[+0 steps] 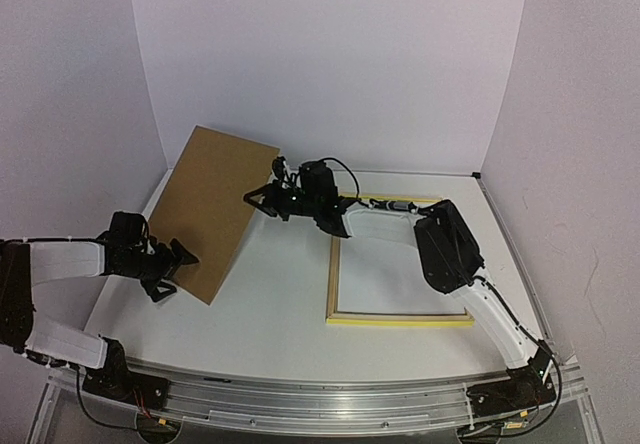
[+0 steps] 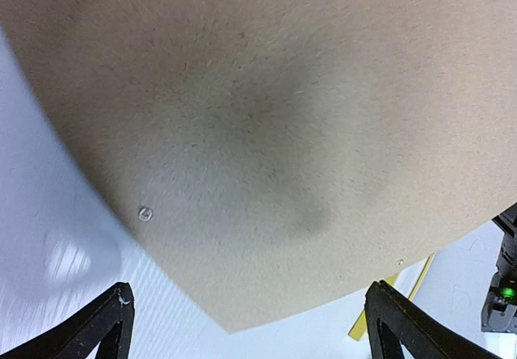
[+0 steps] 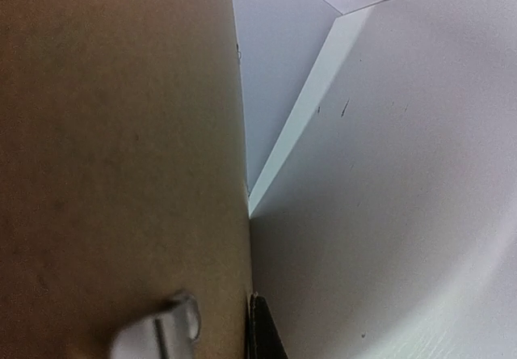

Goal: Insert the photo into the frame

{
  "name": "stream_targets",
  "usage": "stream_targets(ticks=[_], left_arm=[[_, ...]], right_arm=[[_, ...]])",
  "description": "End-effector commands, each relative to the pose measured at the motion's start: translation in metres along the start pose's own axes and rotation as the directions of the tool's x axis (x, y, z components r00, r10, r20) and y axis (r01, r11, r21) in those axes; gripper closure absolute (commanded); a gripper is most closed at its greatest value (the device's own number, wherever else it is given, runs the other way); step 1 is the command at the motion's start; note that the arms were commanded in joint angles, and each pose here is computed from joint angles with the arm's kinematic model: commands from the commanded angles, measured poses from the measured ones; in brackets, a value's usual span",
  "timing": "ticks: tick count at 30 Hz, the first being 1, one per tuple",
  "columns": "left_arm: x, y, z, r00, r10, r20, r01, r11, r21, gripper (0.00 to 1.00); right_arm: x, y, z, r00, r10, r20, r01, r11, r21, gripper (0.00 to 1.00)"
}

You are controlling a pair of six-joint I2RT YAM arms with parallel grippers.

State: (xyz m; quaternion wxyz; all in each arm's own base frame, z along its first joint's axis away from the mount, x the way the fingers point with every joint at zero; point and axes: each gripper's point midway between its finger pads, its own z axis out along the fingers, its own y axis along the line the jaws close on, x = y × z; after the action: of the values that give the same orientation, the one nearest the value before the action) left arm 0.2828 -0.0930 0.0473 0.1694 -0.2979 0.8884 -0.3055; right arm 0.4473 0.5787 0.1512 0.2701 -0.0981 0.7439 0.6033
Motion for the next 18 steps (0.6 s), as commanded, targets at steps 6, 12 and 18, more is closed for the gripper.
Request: stream_targets(ticks=[6, 12, 18], left_arm=[[-0.045, -0.059, -0.097, 0.954, 0.125, 0.274, -0.120, 0.992, -0.034, 0.00], [-0.031, -0.206, -0.152, 0.834, 0.348, 0.428, -0.495, 0.815, 0.301, 0.00], [0.072, -0.326, -0.127, 0.553, 0.687, 0.472, -0.827, 0.522, 0.210, 0.00]], right_arm=[[-0.080, 0.138, -0.079, 0.966, -0.179, 0.188, 0.165, 0.982, 0.089, 1.00], [-0.099, 0.148, -0.149, 0.956, -0.122, 0.268, 0.030, 0.946, 0.323, 1.00], [-0.108, 0.149, -0.217, 0.935, -0.121, 0.333, -0.074, 0.852, 0.518, 1.00]])
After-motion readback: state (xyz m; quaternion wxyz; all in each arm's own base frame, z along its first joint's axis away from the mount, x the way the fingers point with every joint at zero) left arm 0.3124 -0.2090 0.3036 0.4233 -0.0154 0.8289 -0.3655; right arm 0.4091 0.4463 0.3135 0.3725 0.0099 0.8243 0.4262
